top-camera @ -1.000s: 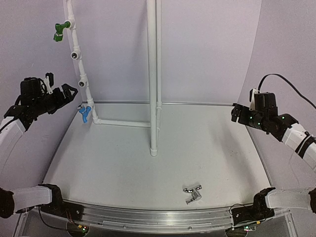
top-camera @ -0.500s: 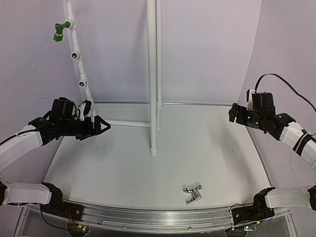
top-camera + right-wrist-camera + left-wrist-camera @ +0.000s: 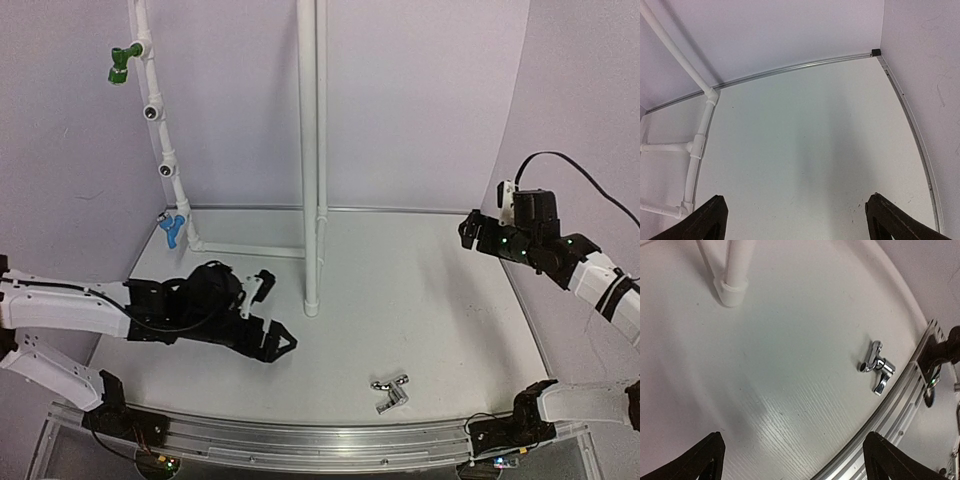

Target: Install the water faucets

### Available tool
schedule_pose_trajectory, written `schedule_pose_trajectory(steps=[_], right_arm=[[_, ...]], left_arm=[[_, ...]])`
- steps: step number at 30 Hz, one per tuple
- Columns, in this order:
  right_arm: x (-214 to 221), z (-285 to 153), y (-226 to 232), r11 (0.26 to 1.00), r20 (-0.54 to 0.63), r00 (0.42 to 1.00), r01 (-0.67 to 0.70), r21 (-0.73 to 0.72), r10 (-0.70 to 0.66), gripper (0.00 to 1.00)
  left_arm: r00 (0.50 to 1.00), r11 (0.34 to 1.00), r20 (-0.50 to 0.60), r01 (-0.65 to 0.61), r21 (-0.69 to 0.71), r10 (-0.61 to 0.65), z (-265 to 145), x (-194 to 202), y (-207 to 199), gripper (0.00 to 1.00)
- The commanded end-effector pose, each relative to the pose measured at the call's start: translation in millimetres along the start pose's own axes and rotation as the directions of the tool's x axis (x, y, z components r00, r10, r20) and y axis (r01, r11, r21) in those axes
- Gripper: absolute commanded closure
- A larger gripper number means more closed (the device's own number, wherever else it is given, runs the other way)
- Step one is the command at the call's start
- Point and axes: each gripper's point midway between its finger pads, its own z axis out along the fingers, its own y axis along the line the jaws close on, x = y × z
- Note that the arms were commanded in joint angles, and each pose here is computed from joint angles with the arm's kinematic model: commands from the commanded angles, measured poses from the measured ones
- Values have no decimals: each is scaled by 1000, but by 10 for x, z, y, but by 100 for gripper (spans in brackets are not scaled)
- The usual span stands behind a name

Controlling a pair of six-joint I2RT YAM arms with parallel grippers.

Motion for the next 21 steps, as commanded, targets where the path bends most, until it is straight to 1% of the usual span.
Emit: schedule_pose_trajectory(steps=[1, 4, 6, 8, 12, 15, 18, 21], right_arm=[[-107, -83, 72, 998, 42, 998, -38, -44, 40, 2], [-122, -140, 146, 995, 41, 998, -43, -89, 47, 2], [-145, -192, 158, 994, 51, 997, -49, -102, 54, 2], [-174, -256, 155, 993, 67, 996, -53, -109, 60, 2], [-212, -313, 163, 992, 82, 995, -53, -117, 63, 2], [-218, -303, 167, 992, 79, 995, -46, -115, 56, 2], [-179, -260, 160, 993, 62, 997, -43, -107, 50, 2], [-128, -210, 148, 994, 42, 998, -42, -97, 46, 2]], left_arm=[[978, 977, 12, -208, 34, 208, 344, -179, -567, 0], [952, 949, -30, -301, 88, 305, 574, -124, -796, 3], [930, 931, -96, -342, 128, 354, 755, 4, -873, 5], [902, 907, -132, -390, 160, 411, 884, 48, -983, 11], [860, 876, -190, -436, 207, 474, 1135, 129, -1170, 18], [824, 844, -209, -478, 241, 526, 1301, 207, -1370, 19], [767, 803, -244, -545, 241, 593, 1466, 341, -1494, 18], [701, 750, -268, -614, 246, 661, 1587, 529, -1610, 11]])
